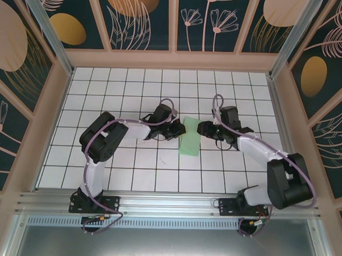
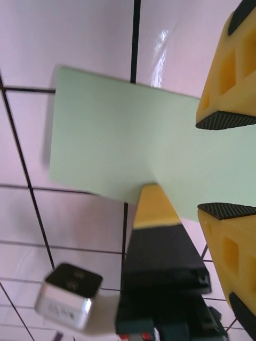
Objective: Fold a paper plane with a square sheet of paper (pick it up from the middle)
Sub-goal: Fold the triangle a second time at the center of the table.
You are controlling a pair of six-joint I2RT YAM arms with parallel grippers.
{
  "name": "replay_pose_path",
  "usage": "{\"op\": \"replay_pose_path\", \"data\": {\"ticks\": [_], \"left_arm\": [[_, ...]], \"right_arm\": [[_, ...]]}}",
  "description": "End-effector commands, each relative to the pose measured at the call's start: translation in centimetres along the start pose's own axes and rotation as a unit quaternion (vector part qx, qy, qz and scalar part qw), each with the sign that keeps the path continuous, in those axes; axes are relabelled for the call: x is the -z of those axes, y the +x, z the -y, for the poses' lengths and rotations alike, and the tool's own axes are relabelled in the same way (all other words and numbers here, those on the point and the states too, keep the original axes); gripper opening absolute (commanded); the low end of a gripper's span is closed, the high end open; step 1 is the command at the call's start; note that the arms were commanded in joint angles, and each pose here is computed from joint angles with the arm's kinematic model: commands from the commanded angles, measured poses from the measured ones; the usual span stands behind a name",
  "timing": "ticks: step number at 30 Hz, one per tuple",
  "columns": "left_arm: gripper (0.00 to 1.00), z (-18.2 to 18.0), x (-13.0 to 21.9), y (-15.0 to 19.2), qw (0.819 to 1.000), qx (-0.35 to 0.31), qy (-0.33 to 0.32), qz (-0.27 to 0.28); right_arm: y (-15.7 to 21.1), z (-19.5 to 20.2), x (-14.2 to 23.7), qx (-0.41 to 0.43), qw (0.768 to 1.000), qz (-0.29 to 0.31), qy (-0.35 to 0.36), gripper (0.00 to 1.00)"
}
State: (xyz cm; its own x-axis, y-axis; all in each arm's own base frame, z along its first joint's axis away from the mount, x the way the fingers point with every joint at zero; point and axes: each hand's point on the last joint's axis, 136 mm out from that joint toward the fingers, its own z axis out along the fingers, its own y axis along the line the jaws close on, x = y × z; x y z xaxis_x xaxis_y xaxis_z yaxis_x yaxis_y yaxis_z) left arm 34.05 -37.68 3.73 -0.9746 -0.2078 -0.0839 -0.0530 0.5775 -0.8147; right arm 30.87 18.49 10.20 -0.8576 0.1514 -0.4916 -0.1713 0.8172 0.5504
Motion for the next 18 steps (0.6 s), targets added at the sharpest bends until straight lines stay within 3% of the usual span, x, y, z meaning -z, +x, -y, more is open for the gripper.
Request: {"op": "replay_pose_path", "data": {"ticks": [1, 5, 6, 7, 12, 18], "left_arm": [[0.06, 3.0, 1.3, -1.6, 0.999, -0.005, 0.041, 0.031], [0.06, 3.0, 1.4, -1.7, 0.999, -0.004, 0.037, 0.033], [0.06, 2.9, 1.5, -1.7, 0.999, -0.004, 0.034, 0.033], [0.06, 3.0, 1.5, -1.6, 0.999, -0.005, 0.033, 0.033], [0.07, 3.0, 1.4, -1.6, 0.999, -0.007, 0.03, 0.031], [0.07, 2.9, 1.4, -1.6, 0.999, -0.008, 0.027, 0.029]], "right_arm": [[0.7, -0.6, 0.7, 0.068, 0.996, 0.05, 0.03, 0.49], [2.4, -2.4, 1.1, 0.156, 0.984, 0.084, 0.034, 0.53], [2.9, -3.0, 1.2, 0.179, 0.979, 0.089, 0.032, 0.62], [3.5, -3.6, 1.1, 0.2, 0.975, 0.087, 0.028, 0.65], [6.0, -5.7, 0.1, 0.284, 0.956, 0.063, 0.034, 0.65], [7.0, -5.8, -2.0, 0.344, 0.933, 0.056, 0.093, 0.67]]}}
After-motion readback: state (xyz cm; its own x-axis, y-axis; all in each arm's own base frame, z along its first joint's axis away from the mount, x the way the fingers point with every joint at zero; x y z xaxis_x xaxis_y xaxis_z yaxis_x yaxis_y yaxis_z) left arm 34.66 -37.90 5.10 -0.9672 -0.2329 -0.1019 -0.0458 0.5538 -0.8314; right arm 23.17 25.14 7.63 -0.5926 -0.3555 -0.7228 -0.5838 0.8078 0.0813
